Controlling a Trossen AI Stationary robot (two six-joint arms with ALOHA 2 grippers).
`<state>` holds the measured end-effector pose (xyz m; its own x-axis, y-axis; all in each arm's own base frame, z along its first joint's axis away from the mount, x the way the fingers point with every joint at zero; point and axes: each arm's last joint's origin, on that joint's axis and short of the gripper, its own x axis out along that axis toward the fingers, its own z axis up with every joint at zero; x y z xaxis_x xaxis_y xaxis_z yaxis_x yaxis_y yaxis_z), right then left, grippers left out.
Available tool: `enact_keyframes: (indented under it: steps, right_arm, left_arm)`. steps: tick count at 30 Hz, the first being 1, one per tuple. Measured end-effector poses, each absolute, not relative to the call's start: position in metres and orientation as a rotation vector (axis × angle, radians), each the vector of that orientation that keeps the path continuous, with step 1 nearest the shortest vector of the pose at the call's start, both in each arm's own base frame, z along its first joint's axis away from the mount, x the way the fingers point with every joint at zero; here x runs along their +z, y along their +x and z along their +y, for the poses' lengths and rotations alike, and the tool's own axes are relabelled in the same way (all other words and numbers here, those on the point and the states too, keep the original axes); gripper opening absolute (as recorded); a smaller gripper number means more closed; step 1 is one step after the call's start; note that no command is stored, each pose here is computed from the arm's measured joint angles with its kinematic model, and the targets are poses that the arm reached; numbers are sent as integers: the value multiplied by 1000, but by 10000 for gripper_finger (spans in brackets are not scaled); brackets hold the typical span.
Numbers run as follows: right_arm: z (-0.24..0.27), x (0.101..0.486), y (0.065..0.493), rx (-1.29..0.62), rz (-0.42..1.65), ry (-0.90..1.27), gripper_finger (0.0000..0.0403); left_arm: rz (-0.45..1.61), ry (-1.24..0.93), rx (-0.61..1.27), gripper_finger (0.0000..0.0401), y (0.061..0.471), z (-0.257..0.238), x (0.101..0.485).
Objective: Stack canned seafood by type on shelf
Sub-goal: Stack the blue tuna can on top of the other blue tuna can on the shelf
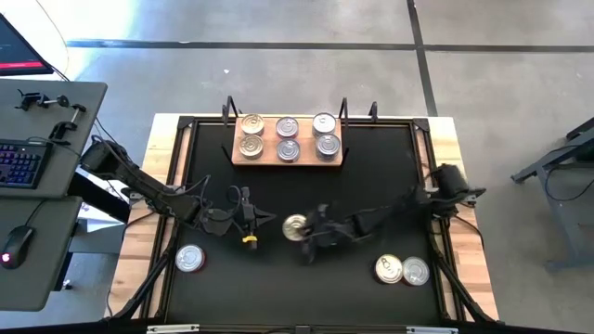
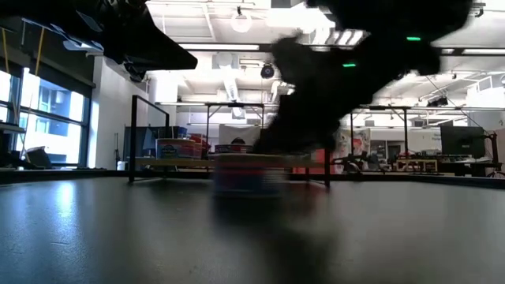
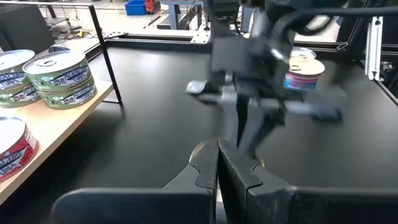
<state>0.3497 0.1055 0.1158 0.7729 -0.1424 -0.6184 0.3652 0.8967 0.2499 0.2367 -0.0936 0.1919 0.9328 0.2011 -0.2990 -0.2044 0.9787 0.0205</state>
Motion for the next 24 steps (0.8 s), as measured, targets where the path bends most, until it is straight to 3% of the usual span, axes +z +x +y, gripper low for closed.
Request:
enact_keyframes:
  steps: [3,7,14,24]
  right_arm:
    - [108,127,383,-223,624,206,0]
    - [110,162,407,-314,593,24,0]
    - [121,225,407,-370,558,-191,11]
    - [143,250,359,-409,685,-146,121]
  left_arm:
    - [311,0,194,0,235,-97,192]
    - [306,41,199,0,221,-107,199]
    - [267,120,186,0,198,-121,214]
    - [317,185,89,0,198,-130,205]
